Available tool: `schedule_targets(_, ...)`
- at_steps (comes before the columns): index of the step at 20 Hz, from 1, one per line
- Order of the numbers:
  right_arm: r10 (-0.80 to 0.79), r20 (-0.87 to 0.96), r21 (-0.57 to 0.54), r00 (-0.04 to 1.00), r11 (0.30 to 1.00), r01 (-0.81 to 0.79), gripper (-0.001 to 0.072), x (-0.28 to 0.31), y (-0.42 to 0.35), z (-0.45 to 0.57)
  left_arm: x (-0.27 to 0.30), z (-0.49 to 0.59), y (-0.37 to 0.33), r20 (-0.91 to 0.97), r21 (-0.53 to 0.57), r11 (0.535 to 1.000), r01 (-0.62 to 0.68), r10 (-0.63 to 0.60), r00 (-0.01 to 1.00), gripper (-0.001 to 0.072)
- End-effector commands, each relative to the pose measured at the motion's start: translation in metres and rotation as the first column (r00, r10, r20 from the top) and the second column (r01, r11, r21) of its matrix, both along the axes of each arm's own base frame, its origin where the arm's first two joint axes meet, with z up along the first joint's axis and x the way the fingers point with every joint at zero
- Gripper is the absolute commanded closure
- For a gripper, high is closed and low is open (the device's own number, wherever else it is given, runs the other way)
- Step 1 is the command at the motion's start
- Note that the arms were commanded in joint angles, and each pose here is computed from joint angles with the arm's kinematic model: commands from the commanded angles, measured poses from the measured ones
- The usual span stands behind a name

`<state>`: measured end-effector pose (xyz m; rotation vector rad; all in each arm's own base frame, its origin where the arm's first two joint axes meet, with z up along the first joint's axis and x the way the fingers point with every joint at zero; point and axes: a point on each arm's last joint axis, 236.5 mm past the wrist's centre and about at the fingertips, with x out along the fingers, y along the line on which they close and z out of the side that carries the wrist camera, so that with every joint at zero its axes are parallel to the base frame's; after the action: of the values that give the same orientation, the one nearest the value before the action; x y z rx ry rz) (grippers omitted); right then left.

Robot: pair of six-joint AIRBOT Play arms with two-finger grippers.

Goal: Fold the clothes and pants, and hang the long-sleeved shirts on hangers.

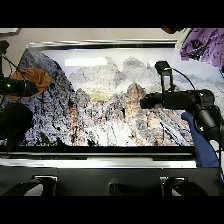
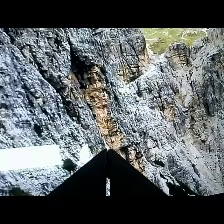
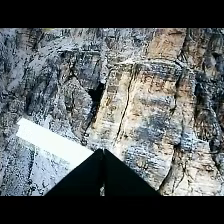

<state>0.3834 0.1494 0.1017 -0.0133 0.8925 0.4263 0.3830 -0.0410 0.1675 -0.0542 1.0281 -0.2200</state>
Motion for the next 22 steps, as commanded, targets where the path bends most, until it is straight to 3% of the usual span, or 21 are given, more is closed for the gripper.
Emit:
schedule_targets(1,0.0,0.001,0.001,1.0,1.0,0.0,0.0678,0.0,0.0003,0.0005,0.0,0.0,0.0001,0.0,0.001,1.0,0.0,0.0,1.0,0.0685)
schedule_targets(20,0.0,0.001,0.001,1.0,1.0,0.0,0.0678,0.0,0.0003,0.0005,0.0004,0.0004,-0.0005,0.003,0.0,1.0,0.003,-0.003,1.0,0.0685)
schedule_targets(22,0.0,0.001,0.001,1.0,1.0,0.0,0.0678,0.0,0.0003,0.0005,-0.0003,0.0,-0.0005,-0.005,-0.011,1.0,-0.015,0.014,1.0,0.0604)
